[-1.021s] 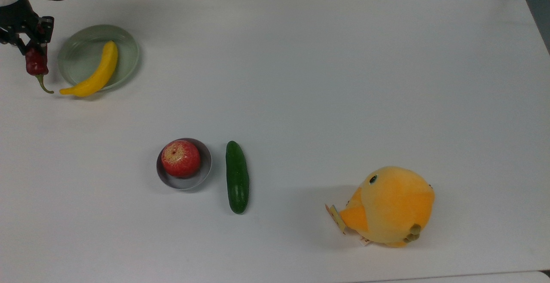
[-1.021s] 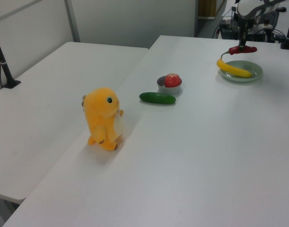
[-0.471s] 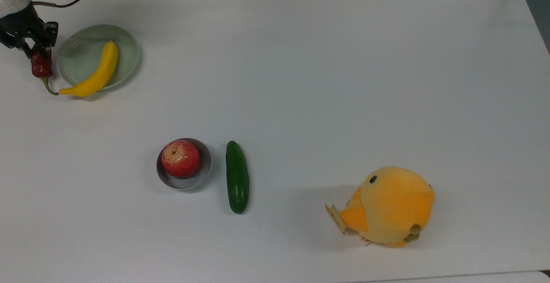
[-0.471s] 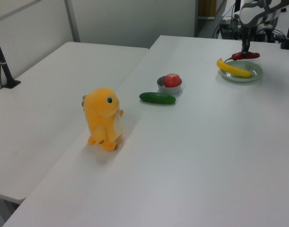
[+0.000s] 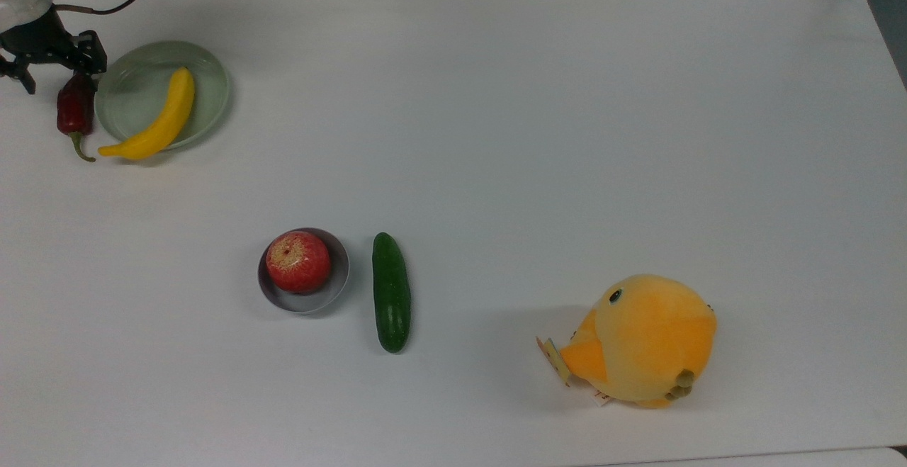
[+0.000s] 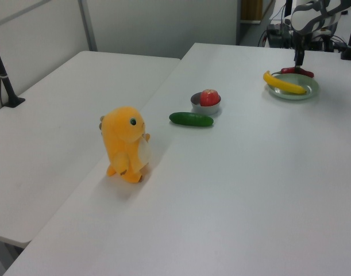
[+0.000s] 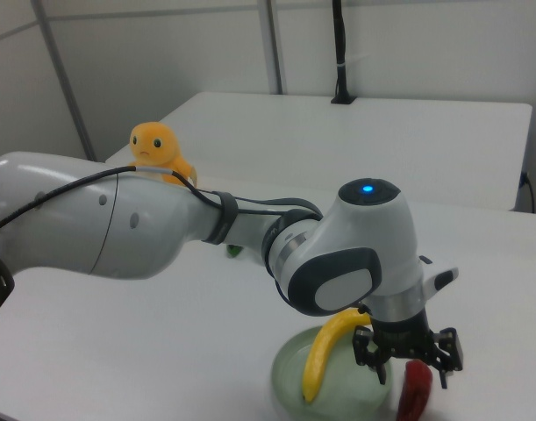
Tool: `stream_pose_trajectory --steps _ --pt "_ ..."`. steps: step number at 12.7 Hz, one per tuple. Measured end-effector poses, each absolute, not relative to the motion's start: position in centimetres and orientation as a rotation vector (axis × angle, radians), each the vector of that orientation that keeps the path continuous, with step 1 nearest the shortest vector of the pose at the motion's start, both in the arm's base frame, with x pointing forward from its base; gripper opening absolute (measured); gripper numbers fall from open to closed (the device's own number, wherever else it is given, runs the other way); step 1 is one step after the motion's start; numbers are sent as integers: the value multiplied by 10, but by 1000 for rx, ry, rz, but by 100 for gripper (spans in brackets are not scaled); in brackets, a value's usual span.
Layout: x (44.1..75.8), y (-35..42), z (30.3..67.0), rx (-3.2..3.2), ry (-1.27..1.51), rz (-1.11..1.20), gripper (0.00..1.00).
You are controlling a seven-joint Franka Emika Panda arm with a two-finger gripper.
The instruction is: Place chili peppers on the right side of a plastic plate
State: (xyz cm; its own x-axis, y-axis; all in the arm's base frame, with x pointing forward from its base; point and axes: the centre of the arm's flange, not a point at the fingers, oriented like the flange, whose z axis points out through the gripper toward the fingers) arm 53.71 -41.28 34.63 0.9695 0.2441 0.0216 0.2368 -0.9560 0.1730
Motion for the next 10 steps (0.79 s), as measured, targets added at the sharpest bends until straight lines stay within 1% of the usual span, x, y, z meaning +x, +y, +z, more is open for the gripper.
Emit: stream_pose_trajectory --steps 1,3,4,7,10 --pt "537 -413 347 2948 363 65 99" --pt "539 -413 354 2941 359 80 100" --pt "541 -412 366 2934 324 109 100" --pt "547 -396 420 2932 186 206 100" --pt "548 -349 510 3037 -55 197 100"
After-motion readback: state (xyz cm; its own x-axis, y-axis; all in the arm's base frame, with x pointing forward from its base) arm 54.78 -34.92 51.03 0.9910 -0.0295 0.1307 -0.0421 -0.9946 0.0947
